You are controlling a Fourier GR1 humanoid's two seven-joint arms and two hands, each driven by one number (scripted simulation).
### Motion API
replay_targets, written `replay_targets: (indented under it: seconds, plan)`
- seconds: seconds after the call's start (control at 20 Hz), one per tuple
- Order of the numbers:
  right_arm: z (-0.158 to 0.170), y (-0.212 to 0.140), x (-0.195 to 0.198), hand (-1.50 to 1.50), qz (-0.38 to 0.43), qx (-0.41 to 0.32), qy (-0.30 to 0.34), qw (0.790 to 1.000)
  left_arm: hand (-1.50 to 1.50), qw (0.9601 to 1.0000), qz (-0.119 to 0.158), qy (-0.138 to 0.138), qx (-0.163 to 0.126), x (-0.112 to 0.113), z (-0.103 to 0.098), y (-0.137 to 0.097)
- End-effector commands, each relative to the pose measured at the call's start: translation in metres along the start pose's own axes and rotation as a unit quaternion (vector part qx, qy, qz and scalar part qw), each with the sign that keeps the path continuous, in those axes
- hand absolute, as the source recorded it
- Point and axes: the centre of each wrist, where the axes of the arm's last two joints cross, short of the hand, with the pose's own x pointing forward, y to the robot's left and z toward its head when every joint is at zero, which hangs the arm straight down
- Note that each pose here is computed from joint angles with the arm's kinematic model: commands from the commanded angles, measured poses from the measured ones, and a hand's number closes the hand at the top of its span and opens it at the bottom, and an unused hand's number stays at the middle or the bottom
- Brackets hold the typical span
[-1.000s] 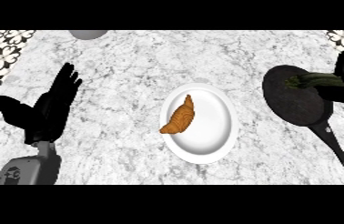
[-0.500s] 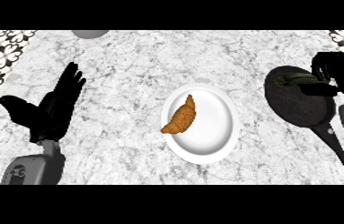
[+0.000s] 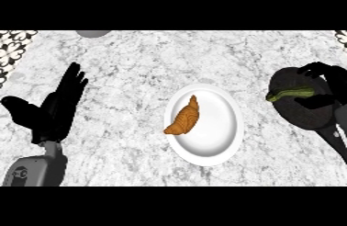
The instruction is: Pick the squash from the plate and place it in the pan
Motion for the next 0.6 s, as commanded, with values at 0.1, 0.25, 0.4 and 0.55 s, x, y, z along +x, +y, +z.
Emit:
replay_targets:
  seconds: [0.1,0.25,0.4,0.55]
  plan:
    - [-0.004,0.006,-0.003,-1.5,-0.067,-0.004,-0.023,0.997,0.0,1.0,0.003,0.005,-0.004,-0.002,-0.001,-0.013]
    - [0.012,-0.01,-0.028,-1.5,-0.153,-0.061,-0.041,0.985,0.0,1.0,-0.006,0.0,0.008,0.005,-0.011,0.015]
    - [0.014,-0.033,-0.038,-1.5,-0.239,-0.085,-0.03,0.967,0.0,1.0,0.0,-0.006,0.0,0.003,-0.01,0.005]
    - [0.032,-0.061,-0.063,-1.5,-0.3,-0.087,-0.024,0.95,0.0,1.0,0.002,0.0,0.006,0.007,-0.005,-0.007]
